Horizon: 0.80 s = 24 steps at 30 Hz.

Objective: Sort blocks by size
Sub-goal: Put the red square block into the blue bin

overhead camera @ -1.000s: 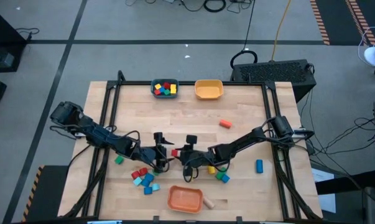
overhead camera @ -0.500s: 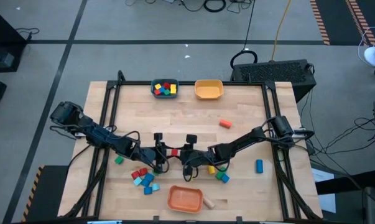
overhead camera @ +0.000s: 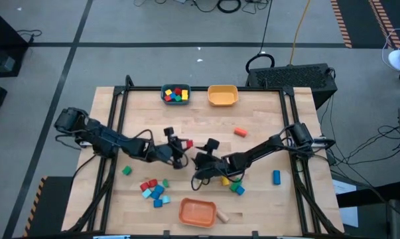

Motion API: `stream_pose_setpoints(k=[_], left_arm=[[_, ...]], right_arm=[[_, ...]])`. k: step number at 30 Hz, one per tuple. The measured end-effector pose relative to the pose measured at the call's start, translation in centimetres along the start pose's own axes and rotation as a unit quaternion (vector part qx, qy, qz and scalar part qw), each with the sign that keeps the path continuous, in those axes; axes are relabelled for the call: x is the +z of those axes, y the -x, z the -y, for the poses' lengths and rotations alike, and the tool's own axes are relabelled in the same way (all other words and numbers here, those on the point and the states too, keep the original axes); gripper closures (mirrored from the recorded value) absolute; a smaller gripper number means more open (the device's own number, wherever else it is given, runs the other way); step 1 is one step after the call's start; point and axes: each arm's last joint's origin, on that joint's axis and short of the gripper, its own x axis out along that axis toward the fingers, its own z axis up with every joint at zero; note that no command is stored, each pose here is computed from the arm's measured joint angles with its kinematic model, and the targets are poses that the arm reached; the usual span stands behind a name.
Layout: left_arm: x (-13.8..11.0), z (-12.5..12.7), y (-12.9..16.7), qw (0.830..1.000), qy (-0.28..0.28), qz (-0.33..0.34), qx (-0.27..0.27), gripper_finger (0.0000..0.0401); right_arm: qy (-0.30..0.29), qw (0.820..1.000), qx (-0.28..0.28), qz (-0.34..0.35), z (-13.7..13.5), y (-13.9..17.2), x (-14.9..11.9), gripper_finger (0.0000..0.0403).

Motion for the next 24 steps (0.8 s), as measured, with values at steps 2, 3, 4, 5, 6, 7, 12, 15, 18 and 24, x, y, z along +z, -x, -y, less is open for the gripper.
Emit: stream_pose_setpoints(k=[2, 3, 4, 5, 6, 7, 12, 15, 18, 24], left_arm=[[0.3, -0.7, -0.4, 1.0, -0.006, -0.005, 0.011, 0.0265], [0.5, -1.1, -0.7, 1.0, -0.008, -0.01, 0.015, 0.0265], [0.6, -1.6, -0.9, 1.0, -0.01, -0.016, 0.022, 0.0265], [0.8, -2.2, -1.2, 0.999, -0.009, -0.022, 0.032, 0.0265], [0.9, -2.9, -1.5, 0.999, -0.007, -0.028, 0.046, 0.0265], [0.9, -3.6, -1.7, 0.997, -0.003, -0.036, 0.064, 0.0265], [0.4, -7.8, -2.7, 0.986, 0.027, -0.07, 0.149, 0.0265], [-0.3, -10.4, -3.4, 0.98, 0.041, -0.09, 0.174, 0.0265], [-1.3, -13.0, -4.0, 0.978, 0.071, -0.102, 0.169, 0.0265], [-3.4, -17.9, -4.5, 0.968, 0.151, -0.113, 0.165, 0.0265]], right_arm=[[-0.023, 1.0, -0.011, -0.011, 0.5, -0.1, 0.0, 0.015], [-0.029, 0.999, -0.017, -0.018, 0.9, -0.1, 0.0, 0.0146], [-0.03, 0.999, -0.022, -0.024, 1.1, -0.1, 0.0, 0.0143], [-0.035, 0.999, -0.026, -0.025, 1.3, -0.2, 0.0, 0.014], [-0.037, 0.999, -0.027, -0.027, 1.4, -0.2, 0.0, 0.0139], [-0.034, 0.999, -0.027, -0.03, 1.4, -0.2, -0.1, 0.0138], [-0.028, 0.999, -0.007, -0.035, 1.3, -0.1, 0.0, 0.0136], [-0.001, 0.998, 0.027, -0.048, 1.2, 0.1, 0.0, 0.0136], [0.01, 0.998, 0.042, -0.047, 0.9, 0.4, 0.0, 0.0136], [0.02, 0.997, 0.055, -0.049, 0.7, 0.6, 0.1, 0.0136]])
